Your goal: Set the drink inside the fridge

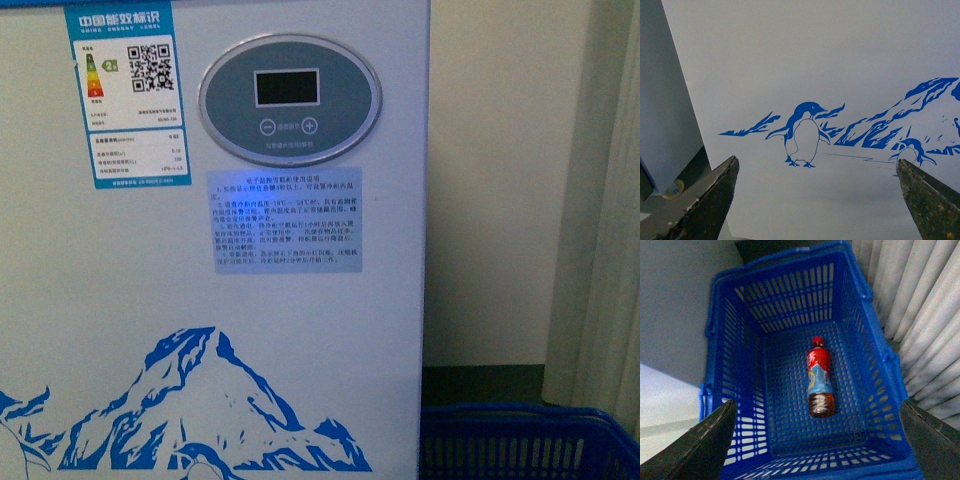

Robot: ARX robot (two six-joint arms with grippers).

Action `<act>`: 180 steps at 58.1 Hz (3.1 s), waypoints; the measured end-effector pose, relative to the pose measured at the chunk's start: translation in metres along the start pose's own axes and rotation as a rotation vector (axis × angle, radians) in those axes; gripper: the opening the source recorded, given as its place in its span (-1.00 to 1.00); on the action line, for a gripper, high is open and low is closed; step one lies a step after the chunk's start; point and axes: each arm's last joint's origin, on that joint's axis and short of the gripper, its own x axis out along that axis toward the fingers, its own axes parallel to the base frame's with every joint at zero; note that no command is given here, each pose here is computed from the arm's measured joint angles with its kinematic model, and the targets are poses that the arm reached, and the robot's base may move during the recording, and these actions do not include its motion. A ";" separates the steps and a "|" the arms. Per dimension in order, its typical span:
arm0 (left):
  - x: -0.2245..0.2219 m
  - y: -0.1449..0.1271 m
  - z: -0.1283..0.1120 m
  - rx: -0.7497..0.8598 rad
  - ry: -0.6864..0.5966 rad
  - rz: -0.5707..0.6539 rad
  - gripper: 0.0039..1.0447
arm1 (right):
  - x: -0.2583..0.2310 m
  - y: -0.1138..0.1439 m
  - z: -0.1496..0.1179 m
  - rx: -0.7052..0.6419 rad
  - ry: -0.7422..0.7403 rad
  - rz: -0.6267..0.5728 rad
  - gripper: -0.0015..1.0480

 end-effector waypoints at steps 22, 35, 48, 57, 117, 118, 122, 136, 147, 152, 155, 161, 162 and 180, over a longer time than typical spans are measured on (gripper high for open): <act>0.000 0.000 0.000 0.000 0.000 0.000 0.85 | 0.174 0.031 -0.047 0.085 0.338 -0.133 0.86; 0.000 0.000 0.000 0.000 0.000 0.000 0.85 | 0.240 0.028 -0.072 0.066 0.393 -0.227 0.86; 0.000 0.000 0.000 0.000 0.000 0.000 0.85 | 0.290 0.017 -0.097 0.057 0.456 -0.298 0.86; 0.000 0.000 0.000 0.000 0.000 0.000 0.85 | 0.316 0.011 -0.110 0.049 0.471 -0.331 0.86; 0.000 0.000 0.000 0.000 0.000 0.000 0.85 | 0.388 0.011 -0.173 -0.001 0.588 -0.339 0.38; 0.000 0.000 0.000 0.000 0.000 0.000 0.85 | 0.388 0.010 -0.173 -0.001 0.588 -0.339 0.34; 0.000 0.000 0.000 0.000 0.000 0.000 0.85 | 0.385 0.011 -0.172 0.001 0.588 -0.333 0.21; 0.000 0.000 0.000 0.000 0.000 0.000 0.85 | 0.361 0.011 -0.156 0.013 0.567 -0.301 -0.13; 0.000 0.000 0.000 0.000 0.000 0.000 0.85 | 0.327 0.019 -0.105 -0.008 0.456 -0.232 -0.19; 0.000 0.000 0.000 0.000 0.000 0.000 0.85 | 0.308 0.024 -0.068 -0.034 0.364 -0.192 -0.19; 0.000 0.000 0.000 0.000 0.000 0.000 0.85 | 0.296 0.028 -0.047 -0.045 0.311 -0.176 -0.19; 0.000 0.000 0.000 0.000 0.000 0.000 0.85 | 0.263 0.035 0.001 -0.060 0.201 -0.128 -0.20; 0.000 0.000 0.000 0.000 0.000 0.000 0.85 | 0.257 0.036 0.008 -0.061 0.183 -0.122 -0.20; 0.000 0.000 0.000 0.000 0.000 0.000 0.85 | 0.126 0.051 0.112 -0.079 -0.136 -0.026 -0.20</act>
